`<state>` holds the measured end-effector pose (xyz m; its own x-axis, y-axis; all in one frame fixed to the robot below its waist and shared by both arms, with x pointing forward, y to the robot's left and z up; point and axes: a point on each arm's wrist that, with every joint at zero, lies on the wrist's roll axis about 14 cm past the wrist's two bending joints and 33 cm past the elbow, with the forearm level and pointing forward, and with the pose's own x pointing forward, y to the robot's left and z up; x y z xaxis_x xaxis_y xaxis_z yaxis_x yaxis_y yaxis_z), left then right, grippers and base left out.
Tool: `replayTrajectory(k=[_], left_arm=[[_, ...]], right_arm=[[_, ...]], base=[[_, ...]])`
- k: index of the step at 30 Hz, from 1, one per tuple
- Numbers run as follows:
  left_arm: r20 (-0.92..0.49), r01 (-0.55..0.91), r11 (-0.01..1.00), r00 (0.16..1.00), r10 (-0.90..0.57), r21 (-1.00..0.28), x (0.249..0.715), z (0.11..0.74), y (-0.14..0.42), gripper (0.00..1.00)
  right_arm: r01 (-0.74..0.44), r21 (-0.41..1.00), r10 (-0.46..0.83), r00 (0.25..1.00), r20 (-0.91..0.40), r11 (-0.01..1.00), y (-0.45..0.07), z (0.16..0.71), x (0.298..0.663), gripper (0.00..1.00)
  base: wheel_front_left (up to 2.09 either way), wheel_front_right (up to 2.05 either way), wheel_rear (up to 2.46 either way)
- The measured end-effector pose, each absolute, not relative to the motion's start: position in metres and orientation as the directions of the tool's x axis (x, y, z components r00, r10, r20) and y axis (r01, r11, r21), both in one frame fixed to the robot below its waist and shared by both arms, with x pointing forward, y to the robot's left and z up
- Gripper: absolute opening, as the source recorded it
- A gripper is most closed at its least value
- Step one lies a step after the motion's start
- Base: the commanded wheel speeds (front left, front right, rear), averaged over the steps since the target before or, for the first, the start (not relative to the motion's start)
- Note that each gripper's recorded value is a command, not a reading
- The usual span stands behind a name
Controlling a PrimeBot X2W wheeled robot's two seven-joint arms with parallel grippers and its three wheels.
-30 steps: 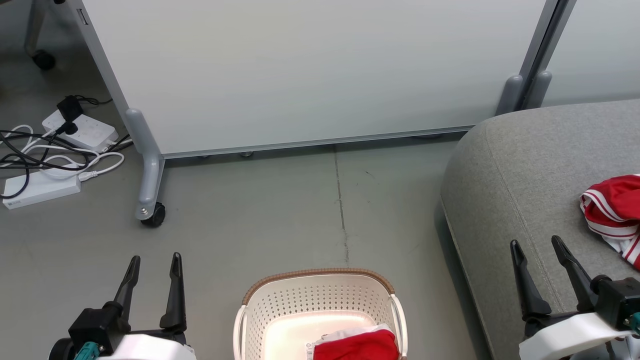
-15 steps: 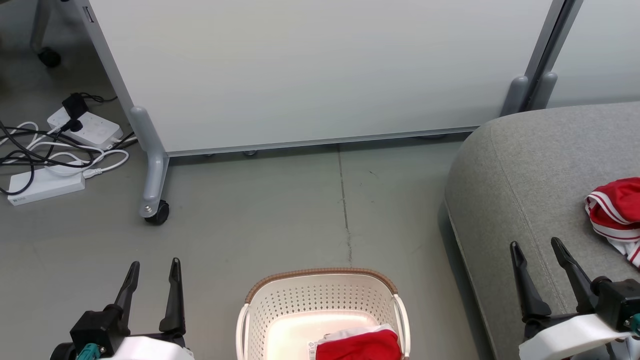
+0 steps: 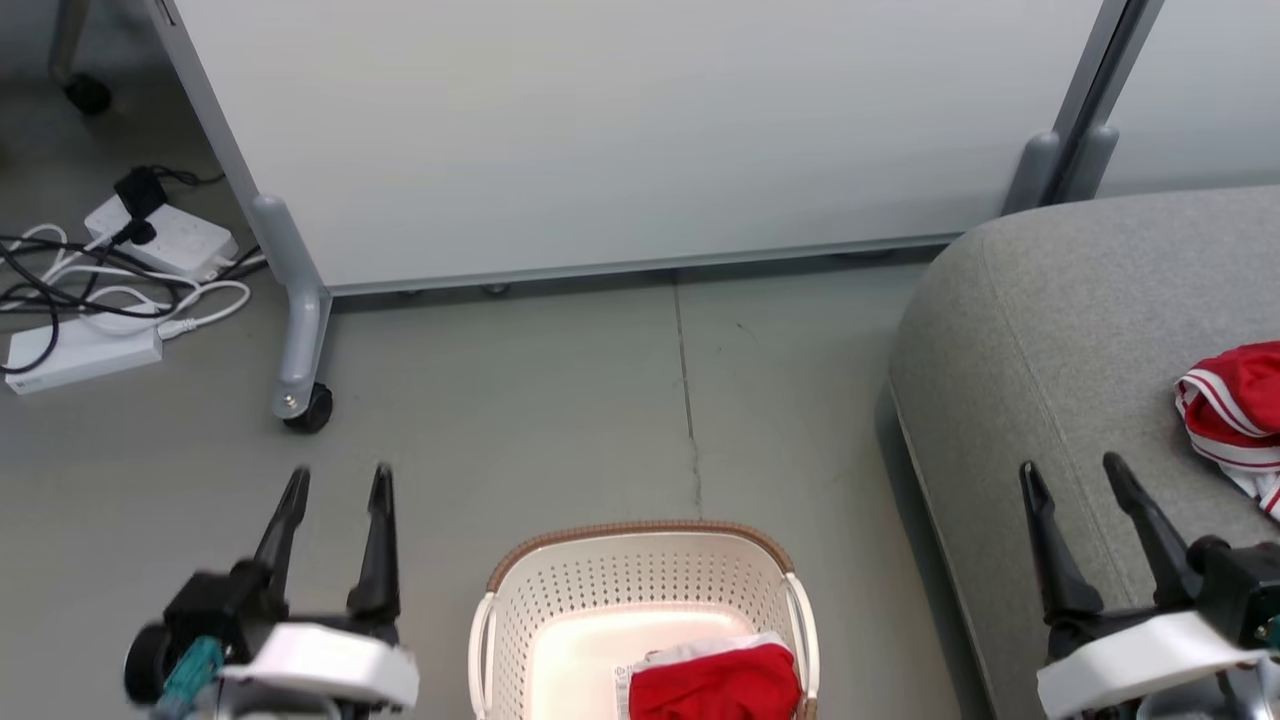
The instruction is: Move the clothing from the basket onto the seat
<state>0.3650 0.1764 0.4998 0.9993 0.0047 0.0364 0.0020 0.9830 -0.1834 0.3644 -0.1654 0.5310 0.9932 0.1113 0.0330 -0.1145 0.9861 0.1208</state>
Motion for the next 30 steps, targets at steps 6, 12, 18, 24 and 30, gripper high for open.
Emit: replayTrajectory(k=[6,12,18,24,30], left_arm=[[0.082,0.169,0.973,0.984,-0.157,-0.160,0.408,0.519,0.125,1.00],[-0.042,0.356,0.924,0.930,-0.365,-0.140,0.437,0.475,0.056,1.00],[-0.245,0.464,0.865,0.831,-0.500,-0.190,0.449,0.393,0.013,1.00],[-0.443,0.539,0.802,0.672,-0.593,-0.256,0.449,0.307,-0.021,1.00],[-0.623,0.583,0.749,0.468,-0.627,-0.315,0.432,0.225,-0.040,1.00]], right_arm=[[-0.125,0.108,0.119,0.991,0.058,0.986,-0.162,0.539,0.386,1.00],[-0.120,0.106,0.114,0.992,0.061,0.987,-0.164,0.533,0.416,1.00],[-0.121,0.121,0.116,0.992,0.048,0.985,-0.164,0.511,0.446,1.00],[-0.092,0.135,0.091,0.996,0.017,0.987,-0.174,0.478,0.468,1.00],[-0.059,0.151,0.064,0.998,-0.022,0.987,-0.184,0.442,0.478,1.00]], base=[[0.00,0.00,0.00],[0.00,0.00,0.00],[0.00,0.00,0.00],[0.00,0.00,0.00],[0.00,0.00,0.00]])
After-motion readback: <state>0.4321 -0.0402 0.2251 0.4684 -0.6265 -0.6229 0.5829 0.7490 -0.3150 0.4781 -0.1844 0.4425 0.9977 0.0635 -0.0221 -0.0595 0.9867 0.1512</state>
